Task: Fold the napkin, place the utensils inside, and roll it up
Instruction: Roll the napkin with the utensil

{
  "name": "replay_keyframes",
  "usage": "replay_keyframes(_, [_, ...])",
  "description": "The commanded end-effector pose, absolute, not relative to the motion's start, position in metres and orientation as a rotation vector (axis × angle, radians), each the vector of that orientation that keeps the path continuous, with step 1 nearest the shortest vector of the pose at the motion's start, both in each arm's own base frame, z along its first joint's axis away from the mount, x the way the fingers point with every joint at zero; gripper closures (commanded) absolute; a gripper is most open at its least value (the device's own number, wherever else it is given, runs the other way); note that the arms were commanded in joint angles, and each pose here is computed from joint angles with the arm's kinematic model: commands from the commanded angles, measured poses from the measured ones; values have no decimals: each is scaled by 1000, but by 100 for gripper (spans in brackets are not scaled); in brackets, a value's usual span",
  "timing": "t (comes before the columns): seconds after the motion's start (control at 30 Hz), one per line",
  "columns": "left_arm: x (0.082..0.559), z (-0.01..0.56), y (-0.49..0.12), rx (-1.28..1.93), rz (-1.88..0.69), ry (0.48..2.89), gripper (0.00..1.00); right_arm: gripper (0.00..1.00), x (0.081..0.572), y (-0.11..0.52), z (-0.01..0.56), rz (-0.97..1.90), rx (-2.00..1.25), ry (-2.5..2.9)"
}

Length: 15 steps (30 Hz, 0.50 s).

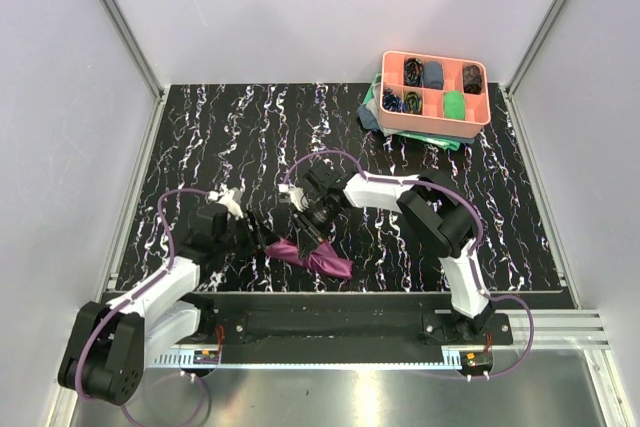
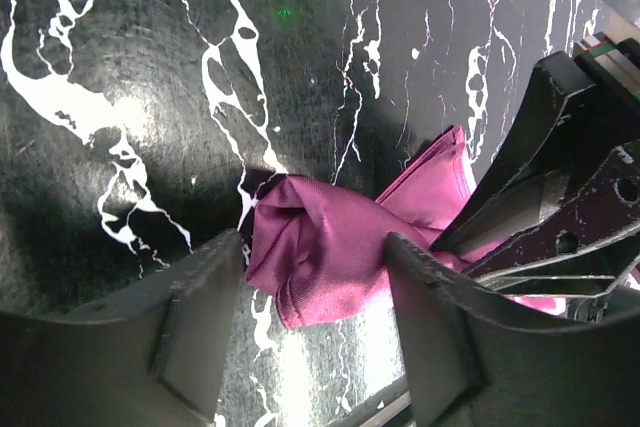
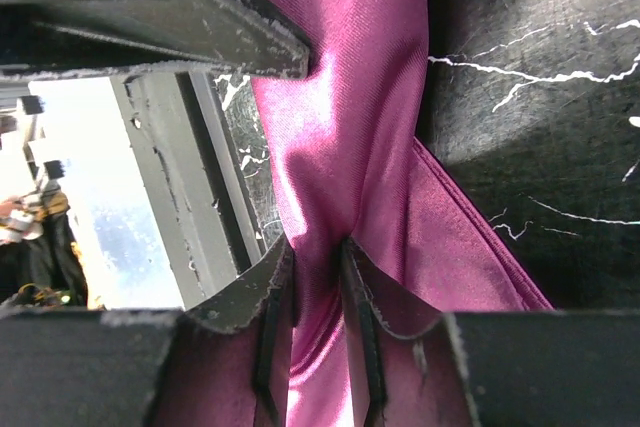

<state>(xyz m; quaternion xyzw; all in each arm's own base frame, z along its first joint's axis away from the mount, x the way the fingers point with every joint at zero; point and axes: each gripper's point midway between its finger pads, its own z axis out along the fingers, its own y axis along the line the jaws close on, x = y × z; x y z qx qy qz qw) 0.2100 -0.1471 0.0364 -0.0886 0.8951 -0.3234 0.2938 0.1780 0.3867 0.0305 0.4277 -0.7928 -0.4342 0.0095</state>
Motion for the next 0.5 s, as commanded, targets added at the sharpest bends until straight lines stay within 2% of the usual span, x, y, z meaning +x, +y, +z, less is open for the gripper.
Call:
replay_keyframes(0.0, [224, 49, -155, -170, -903, 2299, 42, 71, 179, 389, 33, -1398, 1300, -2433])
replay_keyframes(0.1, [226, 47, -155, -170, -901, 2293, 56, 69, 181, 390, 36, -1406, 1299, -2437])
replay_keyframes(0.13, [225, 43, -154, -178, -899, 2305, 64, 67, 183, 390, 38, -1409, 1297, -2444])
replay_keyframes(0.23, [223, 36, -153, -200, -887, 2332, 76, 61, 188, 390, 44, -1404, 1309, -2475])
replay_keyframes(0.27, [223, 35, -152, -207, -882, 2341, 81, 55, 190, 390, 47, -1404, 1314, -2487])
replay_keyframes(0.37, [223, 31, -149, -244, -855, 2372, 89, 46, 196, 392, 60, -1400, 1336, -2535])
replay_keyframes(0.47, [221, 27, -145, -280, -821, 2422, 89, 39, 200, 393, 81, -1422, 1376, -2575])
